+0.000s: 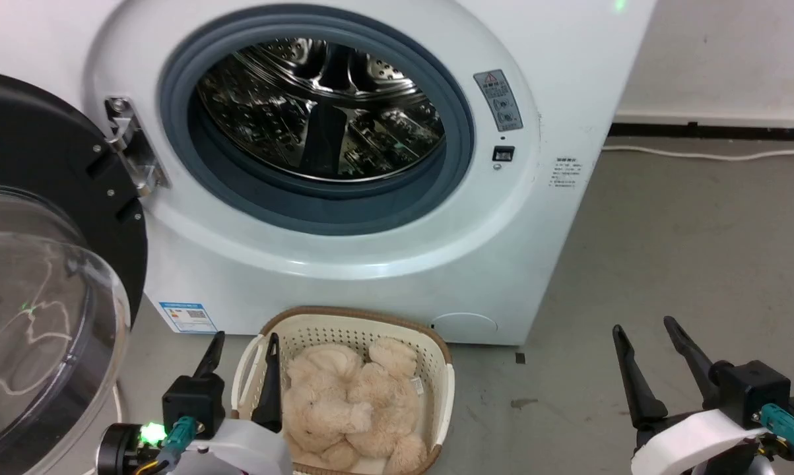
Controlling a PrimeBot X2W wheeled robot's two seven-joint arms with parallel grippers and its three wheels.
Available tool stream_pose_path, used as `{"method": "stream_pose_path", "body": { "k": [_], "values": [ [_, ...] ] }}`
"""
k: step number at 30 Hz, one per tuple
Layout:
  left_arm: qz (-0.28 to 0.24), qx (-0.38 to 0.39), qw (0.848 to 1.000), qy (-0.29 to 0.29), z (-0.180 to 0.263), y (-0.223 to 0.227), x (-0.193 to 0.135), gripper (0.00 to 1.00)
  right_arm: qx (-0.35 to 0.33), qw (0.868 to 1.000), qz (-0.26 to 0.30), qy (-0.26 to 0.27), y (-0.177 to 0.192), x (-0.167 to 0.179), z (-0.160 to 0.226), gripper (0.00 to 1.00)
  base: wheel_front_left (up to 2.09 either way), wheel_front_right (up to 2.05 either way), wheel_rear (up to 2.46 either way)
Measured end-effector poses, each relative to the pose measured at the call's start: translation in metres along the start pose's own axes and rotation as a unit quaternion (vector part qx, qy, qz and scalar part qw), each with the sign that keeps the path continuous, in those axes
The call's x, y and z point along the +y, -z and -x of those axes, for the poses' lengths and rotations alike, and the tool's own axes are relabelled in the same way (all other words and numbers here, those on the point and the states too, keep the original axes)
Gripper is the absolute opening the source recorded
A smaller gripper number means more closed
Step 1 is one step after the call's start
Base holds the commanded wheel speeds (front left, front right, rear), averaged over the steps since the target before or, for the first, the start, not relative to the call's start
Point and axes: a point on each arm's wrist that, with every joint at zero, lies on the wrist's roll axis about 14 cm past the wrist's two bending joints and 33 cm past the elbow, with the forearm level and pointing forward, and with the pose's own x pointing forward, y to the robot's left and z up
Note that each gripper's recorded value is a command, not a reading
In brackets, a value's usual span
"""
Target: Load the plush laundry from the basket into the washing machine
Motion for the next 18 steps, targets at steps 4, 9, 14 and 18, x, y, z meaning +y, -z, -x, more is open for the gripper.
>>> {"method": "stream_pose_path", "body": {
  "k": [4,9,14,18],
  "values": [
    [0.001,0.017,1.000,0.014,-0.009,0.013,-0.009,1.00,0.006,1.000,-0.008,0.010,0.006,-0.006,-0.001,1.00,0.00,0.00,0.00],
    [0.004,0.039,0.999,0.031,-0.016,0.029,-0.019,1.00,0.005,1.000,-0.016,0.018,0.007,-0.012,-0.005,1.00,0.00,0.00,0.00],
    [0.004,0.068,0.997,0.049,-0.023,0.050,-0.030,1.00,0.009,0.999,-0.027,0.029,0.013,-0.019,-0.005,1.00,0.00,0.00,0.00],
    [0.004,0.082,0.995,0.063,-0.031,0.062,-0.038,1.00,0.010,0.999,-0.032,0.038,0.016,-0.025,-0.007,1.00,0.00,0.00,0.00]
  ]
}}
